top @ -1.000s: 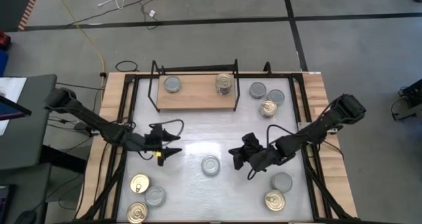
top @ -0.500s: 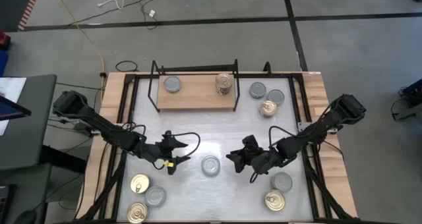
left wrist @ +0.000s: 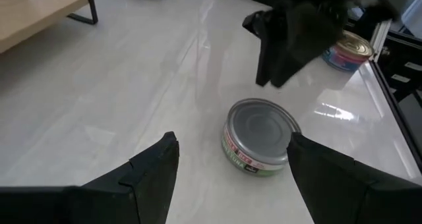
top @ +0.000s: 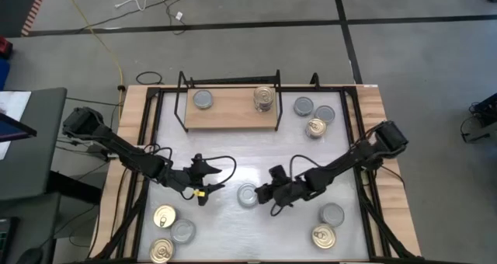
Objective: Stack canned seafood by type on shelf
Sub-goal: Stack the green tuna can on top of the green tuna can on the shelf
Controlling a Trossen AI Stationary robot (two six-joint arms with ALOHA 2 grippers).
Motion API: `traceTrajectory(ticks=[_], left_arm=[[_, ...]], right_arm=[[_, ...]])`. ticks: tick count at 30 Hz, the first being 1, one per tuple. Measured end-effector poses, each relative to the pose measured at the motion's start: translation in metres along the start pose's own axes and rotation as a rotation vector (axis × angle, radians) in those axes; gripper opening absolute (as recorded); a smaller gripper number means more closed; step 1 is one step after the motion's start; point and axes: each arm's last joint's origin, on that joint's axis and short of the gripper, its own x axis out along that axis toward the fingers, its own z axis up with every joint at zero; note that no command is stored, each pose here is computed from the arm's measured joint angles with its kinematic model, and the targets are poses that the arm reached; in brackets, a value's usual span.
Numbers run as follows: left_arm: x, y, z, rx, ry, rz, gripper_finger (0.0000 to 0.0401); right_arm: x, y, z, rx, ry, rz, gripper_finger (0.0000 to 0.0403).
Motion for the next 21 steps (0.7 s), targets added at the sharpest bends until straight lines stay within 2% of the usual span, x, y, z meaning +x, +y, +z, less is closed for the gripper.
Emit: traceTrajectory(ticks=[7, 16, 21], left_arm=[[0.0000, 0.0000, 0.0000, -0.004, -0.001, 0.000, 0.0269], [0.0000, 0.0001, 0.0000, -0.014, -0.001, 0.003, 0.0269], [0.0004, 0.0008, 0.0003, -0.015, -0.001, 0.006, 0.0269]], right_arm=[[0.0068, 0.0001, 0.0035, -0.051, 0.025, -0.091, 0.0142], [0.0095, 0.0051, 0.0037, -0.025, 0.033, -0.035, 0.0139], [0.0108, 0.0024, 0.0065, -0.022, 0.050, -0.059, 0.0130]])
